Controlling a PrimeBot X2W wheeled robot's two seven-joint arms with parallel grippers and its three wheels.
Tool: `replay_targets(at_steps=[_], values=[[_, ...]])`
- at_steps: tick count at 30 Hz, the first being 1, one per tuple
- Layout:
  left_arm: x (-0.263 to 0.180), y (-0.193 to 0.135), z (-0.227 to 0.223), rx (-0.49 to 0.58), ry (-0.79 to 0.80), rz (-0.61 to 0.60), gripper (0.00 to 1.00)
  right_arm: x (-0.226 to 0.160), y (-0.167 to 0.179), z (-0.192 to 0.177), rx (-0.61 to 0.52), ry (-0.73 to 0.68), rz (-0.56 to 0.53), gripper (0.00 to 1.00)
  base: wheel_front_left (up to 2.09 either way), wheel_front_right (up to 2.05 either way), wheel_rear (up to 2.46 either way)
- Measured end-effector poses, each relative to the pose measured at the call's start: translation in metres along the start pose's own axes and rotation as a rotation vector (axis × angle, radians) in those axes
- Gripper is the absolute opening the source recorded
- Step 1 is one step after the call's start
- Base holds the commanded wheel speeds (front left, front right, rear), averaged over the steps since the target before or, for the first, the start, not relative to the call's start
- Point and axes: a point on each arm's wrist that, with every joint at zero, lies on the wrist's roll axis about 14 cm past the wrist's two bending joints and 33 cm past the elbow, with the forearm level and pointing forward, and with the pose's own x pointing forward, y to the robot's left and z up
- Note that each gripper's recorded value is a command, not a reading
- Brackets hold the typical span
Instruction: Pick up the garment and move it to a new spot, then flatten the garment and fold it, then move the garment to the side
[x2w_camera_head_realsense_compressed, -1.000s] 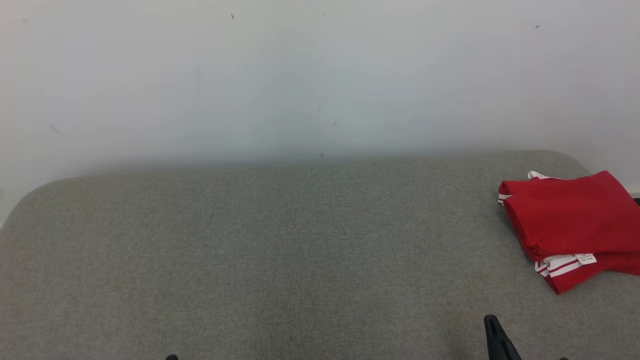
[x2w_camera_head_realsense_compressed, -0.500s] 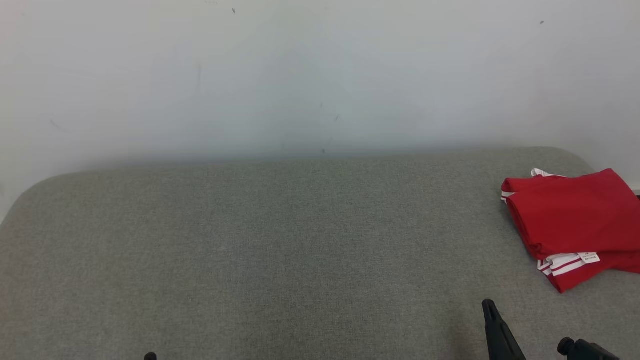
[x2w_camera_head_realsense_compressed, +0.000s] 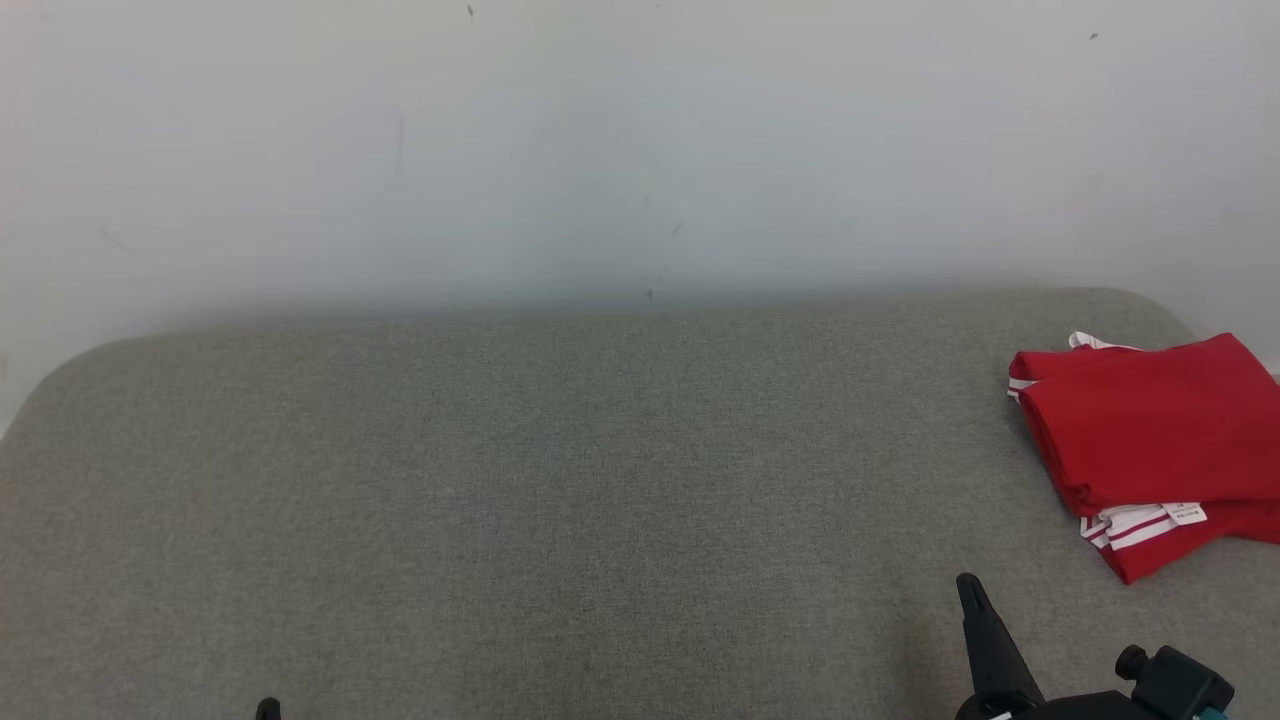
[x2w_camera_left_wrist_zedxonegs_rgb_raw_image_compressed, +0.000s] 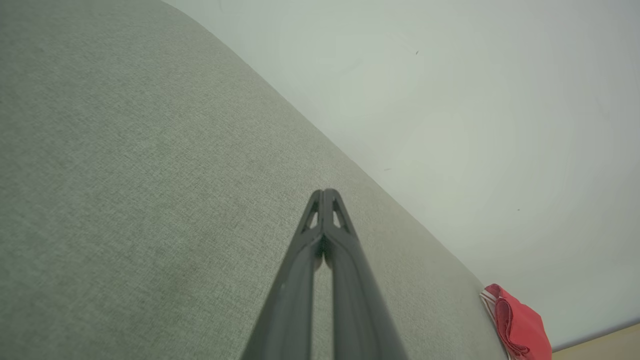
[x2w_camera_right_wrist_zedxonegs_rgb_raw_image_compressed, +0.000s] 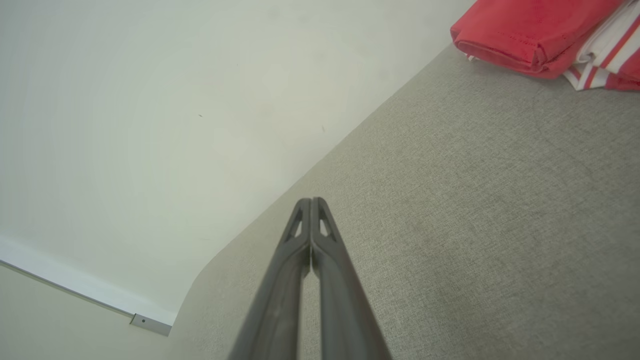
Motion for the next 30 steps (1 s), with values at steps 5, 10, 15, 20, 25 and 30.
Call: replay_targets(at_steps=[5, 10, 15, 20, 25, 30], values=[[0.001, 0.003, 0.003, -0.065, -0.005, 0.01, 0.0, 0.006, 0.001, 0.0, 0.061, 0.009, -0.001, 0.0, 0.0, 0.0, 0.0], [0.004, 0.006, 0.008, -0.124, -0.016, 0.02, 0.0, 0.011, 0.001, -0.001, 0.121, 0.019, -0.004, 0.0, 0.0, 0.0, 0.0], [0.005, 0.009, 0.011, -0.184, -0.023, 0.033, 0.0, 0.016, 0.002, -0.001, 0.176, 0.025, -0.003, 0.0, 0.0, 0.0, 0.0], [0.007, 0.011, 0.014, -0.24, -0.032, 0.036, 0.0, 0.021, 0.003, -0.001, 0.228, 0.035, -0.002, 0.0, 0.0, 0.0, 0.0], [0.009, 0.013, 0.019, -0.304, -0.044, 0.043, 0.0, 0.026, 0.005, -0.002, 0.289, 0.044, 0.0, 0.0, 0.0, 0.0, 0.0], [0.01, 0.015, 0.021, -0.346, -0.05, 0.05, 0.0, 0.03, 0.006, -0.002, 0.33, 0.05, 0.002, 0.0, 0.0, 0.0, 0.0]])
